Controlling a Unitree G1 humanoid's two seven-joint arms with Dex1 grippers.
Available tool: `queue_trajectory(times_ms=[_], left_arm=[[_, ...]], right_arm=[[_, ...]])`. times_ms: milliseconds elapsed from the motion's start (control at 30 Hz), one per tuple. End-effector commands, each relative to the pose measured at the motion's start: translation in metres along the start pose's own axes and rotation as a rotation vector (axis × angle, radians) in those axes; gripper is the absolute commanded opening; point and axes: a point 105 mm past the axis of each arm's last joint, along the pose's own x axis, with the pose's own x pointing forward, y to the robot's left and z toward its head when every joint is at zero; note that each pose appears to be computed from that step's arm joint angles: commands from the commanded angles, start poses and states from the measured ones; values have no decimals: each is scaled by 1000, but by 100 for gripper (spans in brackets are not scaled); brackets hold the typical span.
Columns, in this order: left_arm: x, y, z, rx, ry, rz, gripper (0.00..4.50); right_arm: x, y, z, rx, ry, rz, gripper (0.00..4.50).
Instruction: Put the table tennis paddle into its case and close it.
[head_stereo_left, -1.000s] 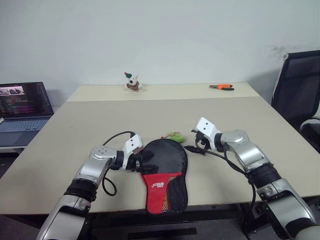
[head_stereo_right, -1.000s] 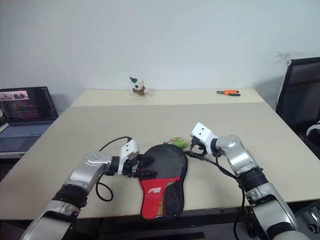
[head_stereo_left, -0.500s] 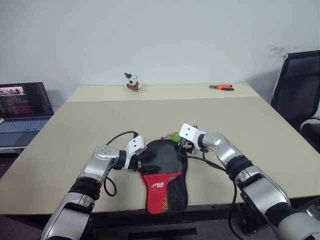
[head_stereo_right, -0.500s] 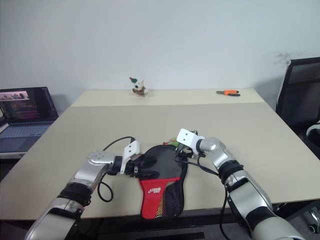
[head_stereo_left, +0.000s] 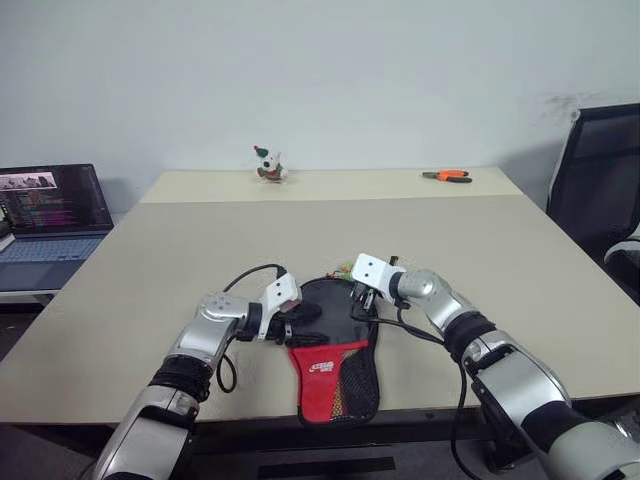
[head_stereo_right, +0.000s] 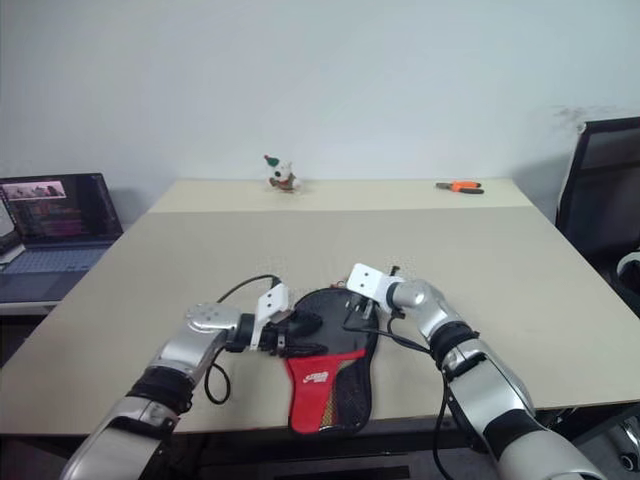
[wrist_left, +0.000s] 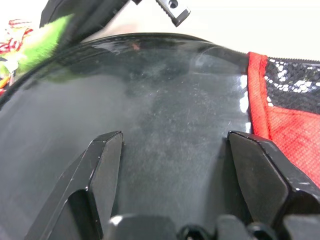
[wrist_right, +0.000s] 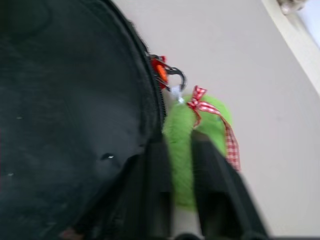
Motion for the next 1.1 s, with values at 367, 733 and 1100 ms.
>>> queue_trajectory(times_ms=[367,733,1100], left_arm=[[15,-8,-2,13,12,-52,366],[31,-16,-31,36,125,-108,366],[39,-25,-39,58,139,-150,366]], right_arm=[[-12,-18,13,37,-50,15,2],[-15,-15,12,21,-45,17,2],[-63,-22,-31,22,68,-2,2]])
